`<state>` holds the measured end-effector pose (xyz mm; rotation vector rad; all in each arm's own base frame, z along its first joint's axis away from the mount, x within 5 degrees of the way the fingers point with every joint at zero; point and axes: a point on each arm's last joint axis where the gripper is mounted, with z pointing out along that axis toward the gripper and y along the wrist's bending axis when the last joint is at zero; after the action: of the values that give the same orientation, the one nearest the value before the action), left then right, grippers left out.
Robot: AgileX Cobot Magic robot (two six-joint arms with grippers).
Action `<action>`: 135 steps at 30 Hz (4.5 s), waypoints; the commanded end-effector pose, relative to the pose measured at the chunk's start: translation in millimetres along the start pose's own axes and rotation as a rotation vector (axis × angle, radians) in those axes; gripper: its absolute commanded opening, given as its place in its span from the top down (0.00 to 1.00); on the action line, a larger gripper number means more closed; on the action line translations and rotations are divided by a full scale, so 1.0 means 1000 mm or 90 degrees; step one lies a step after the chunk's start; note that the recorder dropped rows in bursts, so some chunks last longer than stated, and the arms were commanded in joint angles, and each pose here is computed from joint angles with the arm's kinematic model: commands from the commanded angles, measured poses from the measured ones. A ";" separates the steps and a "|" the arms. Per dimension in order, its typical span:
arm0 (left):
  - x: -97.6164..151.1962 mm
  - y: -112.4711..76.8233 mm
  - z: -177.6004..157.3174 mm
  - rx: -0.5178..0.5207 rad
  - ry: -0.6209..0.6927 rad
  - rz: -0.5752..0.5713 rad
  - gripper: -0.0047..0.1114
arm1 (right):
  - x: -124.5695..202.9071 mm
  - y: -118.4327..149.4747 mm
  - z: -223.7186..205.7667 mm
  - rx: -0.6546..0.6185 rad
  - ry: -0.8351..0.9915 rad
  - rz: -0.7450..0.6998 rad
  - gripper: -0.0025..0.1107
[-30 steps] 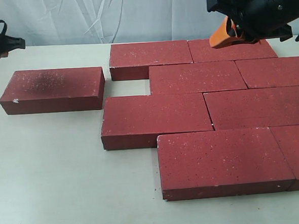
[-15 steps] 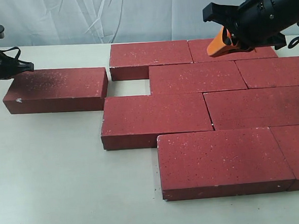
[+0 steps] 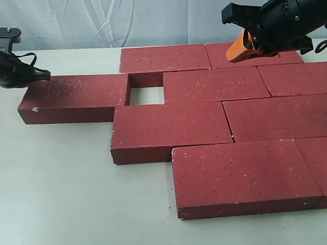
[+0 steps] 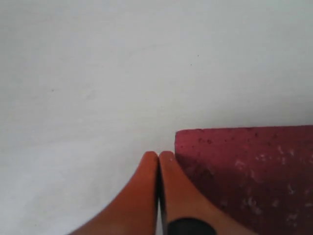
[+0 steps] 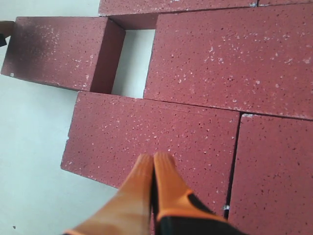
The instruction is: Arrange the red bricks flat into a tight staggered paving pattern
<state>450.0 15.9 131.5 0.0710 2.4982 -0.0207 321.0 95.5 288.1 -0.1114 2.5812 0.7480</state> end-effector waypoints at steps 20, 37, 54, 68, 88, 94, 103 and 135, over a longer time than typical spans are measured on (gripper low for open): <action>-0.004 0.015 -0.044 -0.003 0.089 -0.068 0.96 | 0.001 0.000 0.000 -0.005 0.005 0.002 0.98; 0.009 0.004 -0.025 0.069 0.132 -0.116 0.96 | 0.001 0.000 0.000 -0.004 0.001 0.002 0.98; 0.011 -0.006 -0.022 0.138 0.144 -0.132 0.96 | 0.001 0.000 0.000 -0.004 0.001 0.002 0.98; 0.017 -0.028 -0.014 0.173 0.169 -0.102 0.96 | 0.000 0.000 0.000 -0.004 0.000 0.002 0.98; 0.031 -0.048 0.003 0.216 0.212 -0.080 0.96 | 0.000 0.000 0.000 -0.004 0.000 0.002 0.98; 0.028 -0.054 0.002 0.267 0.184 -0.048 0.96 | 0.000 0.000 0.000 -0.004 0.000 0.002 0.98; 0.030 -0.047 0.004 0.223 0.193 -0.014 0.96 | 0.001 0.000 0.000 -0.005 0.004 0.002 0.98; 0.002 -0.031 -0.034 0.138 0.120 -0.010 0.96 | 0.002 0.000 0.000 -0.007 0.010 0.002 0.98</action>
<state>426.9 -16.4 144.0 0.1557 2.7017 -0.3166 319.9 96.2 288.1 -0.1152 2.5894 0.7628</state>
